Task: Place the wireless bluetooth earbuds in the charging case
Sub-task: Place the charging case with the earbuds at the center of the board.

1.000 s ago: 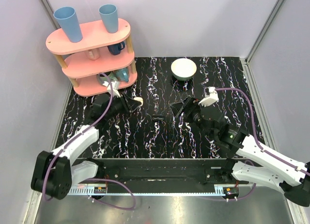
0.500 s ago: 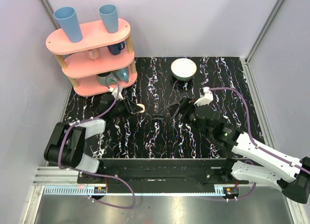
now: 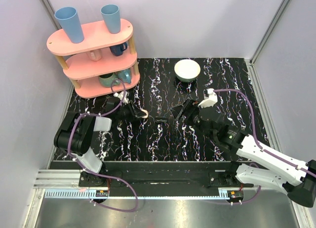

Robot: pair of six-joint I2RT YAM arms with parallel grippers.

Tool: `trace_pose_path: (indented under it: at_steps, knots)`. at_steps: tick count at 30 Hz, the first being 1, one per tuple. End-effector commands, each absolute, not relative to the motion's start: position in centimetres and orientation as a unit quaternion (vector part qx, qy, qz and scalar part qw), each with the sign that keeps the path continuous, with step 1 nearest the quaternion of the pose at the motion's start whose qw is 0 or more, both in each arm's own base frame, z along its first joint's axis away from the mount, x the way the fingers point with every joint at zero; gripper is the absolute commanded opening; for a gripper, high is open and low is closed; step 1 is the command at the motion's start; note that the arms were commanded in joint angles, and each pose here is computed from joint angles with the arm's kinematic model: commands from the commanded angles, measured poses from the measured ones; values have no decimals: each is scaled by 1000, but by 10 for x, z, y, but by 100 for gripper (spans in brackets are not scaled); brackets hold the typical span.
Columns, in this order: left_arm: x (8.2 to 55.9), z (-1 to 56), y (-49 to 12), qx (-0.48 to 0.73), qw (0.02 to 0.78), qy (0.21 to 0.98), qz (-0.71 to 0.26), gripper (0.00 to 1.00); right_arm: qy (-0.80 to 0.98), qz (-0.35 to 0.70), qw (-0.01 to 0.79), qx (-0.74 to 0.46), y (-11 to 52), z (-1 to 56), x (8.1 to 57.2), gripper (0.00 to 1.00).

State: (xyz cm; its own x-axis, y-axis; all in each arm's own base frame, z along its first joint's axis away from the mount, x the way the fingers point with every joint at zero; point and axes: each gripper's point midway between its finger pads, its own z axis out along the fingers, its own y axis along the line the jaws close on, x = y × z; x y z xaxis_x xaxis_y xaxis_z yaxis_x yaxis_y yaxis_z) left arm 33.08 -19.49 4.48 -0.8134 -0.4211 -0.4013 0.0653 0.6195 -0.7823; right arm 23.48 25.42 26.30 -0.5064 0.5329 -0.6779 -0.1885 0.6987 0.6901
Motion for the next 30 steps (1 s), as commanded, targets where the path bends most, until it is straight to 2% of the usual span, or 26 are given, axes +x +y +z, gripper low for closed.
trace_pose_path:
  at_steps: [1, 11, 13, 15, 16, 17, 19, 23, 27, 30]
  knots:
    - [352, 48, -188, -100, 317, 852, -405, 19, 776, 368, 499, 118, 253, 271, 241, 87]
    - [357, 24, -169, -102, 301, 869, -378, 28, 800, 328, 492, 100, 254, 252, 245, 88]
    - [357, 22, -164, -105, 303, 872, -368, 35, 804, 326, 488, 97, 256, 249, 246, 88]
    - [355, 21, -162, -105, 303, 876, -362, 36, 807, 321, 487, 95, 256, 245, 247, 88]
    - [355, 23, -160, -105, 307, 875, -358, 43, 808, 319, 486, 93, 257, 244, 247, 89]
    - [355, 23, -159, -103, 310, 876, -354, 46, 809, 316, 486, 92, 257, 242, 247, 89]
    - [354, 23, -154, -106, 312, 882, -338, 47, 817, 308, 482, 78, 261, 237, 248, 89]
    - [352, 29, -148, -107, 320, 884, -324, 56, 832, 289, 471, 54, 267, 226, 251, 90]
    - [345, 47, -138, -119, 346, 878, -307, 77, 846, 271, 460, 20, 271, 218, 256, 90]
    - [336, 55, -126, -124, 356, 883, -279, 77, 858, 249, 450, -11, 270, 210, 264, 91]
